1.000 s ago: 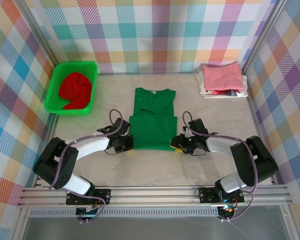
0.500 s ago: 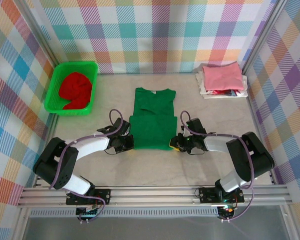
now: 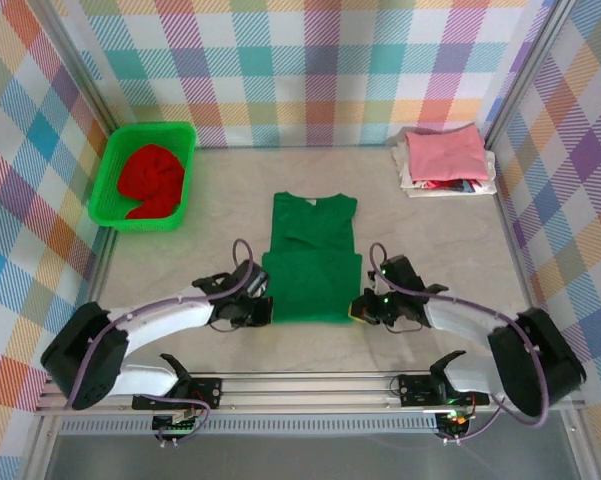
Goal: Fold and stack the t-shirts
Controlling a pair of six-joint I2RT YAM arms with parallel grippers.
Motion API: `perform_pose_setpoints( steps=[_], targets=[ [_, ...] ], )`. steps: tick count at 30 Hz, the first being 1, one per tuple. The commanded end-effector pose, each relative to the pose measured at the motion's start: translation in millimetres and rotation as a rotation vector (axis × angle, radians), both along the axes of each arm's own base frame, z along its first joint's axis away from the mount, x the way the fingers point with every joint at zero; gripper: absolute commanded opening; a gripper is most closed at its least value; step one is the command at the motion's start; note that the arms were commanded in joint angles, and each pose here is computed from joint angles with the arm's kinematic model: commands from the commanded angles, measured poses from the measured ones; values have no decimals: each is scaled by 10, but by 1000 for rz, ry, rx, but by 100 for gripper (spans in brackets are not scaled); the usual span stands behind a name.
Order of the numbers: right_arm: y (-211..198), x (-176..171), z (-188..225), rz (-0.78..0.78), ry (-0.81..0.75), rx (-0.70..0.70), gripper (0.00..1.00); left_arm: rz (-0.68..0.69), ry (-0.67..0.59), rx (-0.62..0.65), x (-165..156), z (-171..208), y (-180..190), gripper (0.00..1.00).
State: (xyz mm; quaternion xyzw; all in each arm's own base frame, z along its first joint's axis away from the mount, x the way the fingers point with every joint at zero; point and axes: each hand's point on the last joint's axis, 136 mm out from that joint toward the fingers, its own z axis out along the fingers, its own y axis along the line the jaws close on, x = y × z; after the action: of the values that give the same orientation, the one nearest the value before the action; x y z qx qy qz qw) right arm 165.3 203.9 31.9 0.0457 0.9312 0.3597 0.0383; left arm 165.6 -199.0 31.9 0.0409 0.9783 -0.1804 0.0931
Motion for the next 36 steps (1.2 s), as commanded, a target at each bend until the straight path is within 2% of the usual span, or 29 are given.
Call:
perform_pose_setpoints(
  steps=[1, 5, 8, 11, 13, 16, 22, 27, 36],
  targets=[
    [-108, -303, 68, 41, 20, -31, 0, 17, 21, 11, -272, 114, 131, 0],
    [-236, -245, 335, -32, -89, -34, 0, 25, -77, -63, -213, 480, 124, 0],
    [-295, -2, 584, -85, -184, -61, 0, 22, -180, -110, 24, 813, 25, 0],
    [-290, 360, 862, -125, -268, -65, 0, 86, -244, -144, 416, 1095, 30, 0],
    [-305, 648, 947, -148, -291, -80, 0, 139, -292, -216, 779, 1258, 34, 0],
    [-251, 1077, 1040, -141, -341, -88, 0, 140, -374, -265, 1258, 1474, -38, 0],
    [-281, 1756, 1143, -141, -413, -148, 0, 147, -413, -236, 1914, 1532, -85, 0],
    [-281, 2076, 1073, -143, -393, -136, 0, 171, -389, -231, 2238, 1386, 7, 0],
    [-220, 2690, 1208, -162, -405, -113, 0, 173, -422, -241, 2778, 1395, 7, 0]
  ],
)
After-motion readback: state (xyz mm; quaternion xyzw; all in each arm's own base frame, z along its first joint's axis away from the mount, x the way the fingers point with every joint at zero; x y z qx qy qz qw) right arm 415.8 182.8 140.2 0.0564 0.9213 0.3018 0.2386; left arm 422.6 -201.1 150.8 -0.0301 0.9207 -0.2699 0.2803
